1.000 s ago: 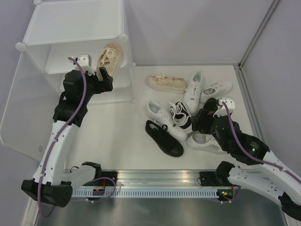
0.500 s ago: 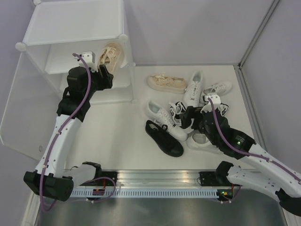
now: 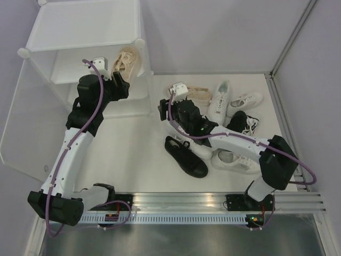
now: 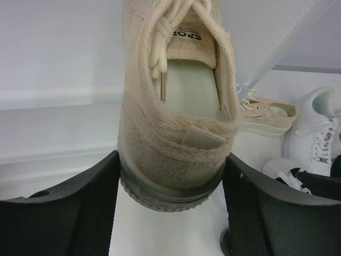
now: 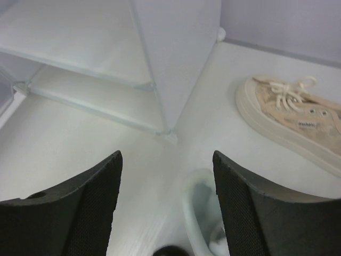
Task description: Place and organize the shoes in the shoe cabinet
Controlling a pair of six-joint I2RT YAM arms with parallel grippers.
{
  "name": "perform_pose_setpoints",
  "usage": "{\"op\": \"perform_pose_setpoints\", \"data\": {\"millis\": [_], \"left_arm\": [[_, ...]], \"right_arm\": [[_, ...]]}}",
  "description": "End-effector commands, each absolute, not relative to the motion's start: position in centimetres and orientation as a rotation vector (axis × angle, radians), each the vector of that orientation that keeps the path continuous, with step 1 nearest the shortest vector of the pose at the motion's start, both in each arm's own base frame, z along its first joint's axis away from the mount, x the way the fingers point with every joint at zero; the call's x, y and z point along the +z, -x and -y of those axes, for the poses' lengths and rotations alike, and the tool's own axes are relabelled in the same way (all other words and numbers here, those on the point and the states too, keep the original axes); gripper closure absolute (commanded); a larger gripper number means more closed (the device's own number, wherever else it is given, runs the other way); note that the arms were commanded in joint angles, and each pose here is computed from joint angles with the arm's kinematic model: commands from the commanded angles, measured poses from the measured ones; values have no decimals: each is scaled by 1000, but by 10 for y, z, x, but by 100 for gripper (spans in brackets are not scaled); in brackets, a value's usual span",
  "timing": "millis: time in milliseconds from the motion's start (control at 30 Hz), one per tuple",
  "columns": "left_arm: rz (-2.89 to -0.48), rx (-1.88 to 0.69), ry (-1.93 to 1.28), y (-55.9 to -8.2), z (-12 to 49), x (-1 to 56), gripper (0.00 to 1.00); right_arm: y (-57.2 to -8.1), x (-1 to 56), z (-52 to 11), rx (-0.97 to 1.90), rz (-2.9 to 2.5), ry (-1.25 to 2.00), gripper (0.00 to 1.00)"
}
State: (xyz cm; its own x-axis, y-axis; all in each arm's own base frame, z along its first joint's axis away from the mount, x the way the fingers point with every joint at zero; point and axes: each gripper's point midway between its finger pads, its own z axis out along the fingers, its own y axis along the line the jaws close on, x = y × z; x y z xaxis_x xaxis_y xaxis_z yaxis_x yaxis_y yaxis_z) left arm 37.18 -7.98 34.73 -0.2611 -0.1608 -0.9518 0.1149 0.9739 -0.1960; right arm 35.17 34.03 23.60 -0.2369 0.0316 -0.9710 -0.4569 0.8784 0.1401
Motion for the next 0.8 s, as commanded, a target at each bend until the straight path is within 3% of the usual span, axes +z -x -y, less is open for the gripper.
{"op": "perform_pose_setpoints", "data": {"millis": [0,467,667,767], "left_arm": [[-1730,-391,29,-377,102,373,65],[-1743,-416,43,-379,105,368,65],[-1726,-416,25,-382,107,372,66],[-1720,-415,25,-383,107,374,66]], "right_arm": [[-376,302,-378,584,-1528,297,27],[-440,267,-445,525,-1510,306,44],[-462,260,-452,468,-1511,241,60],[-468,257,-453,447,-1513,226,84]]}}
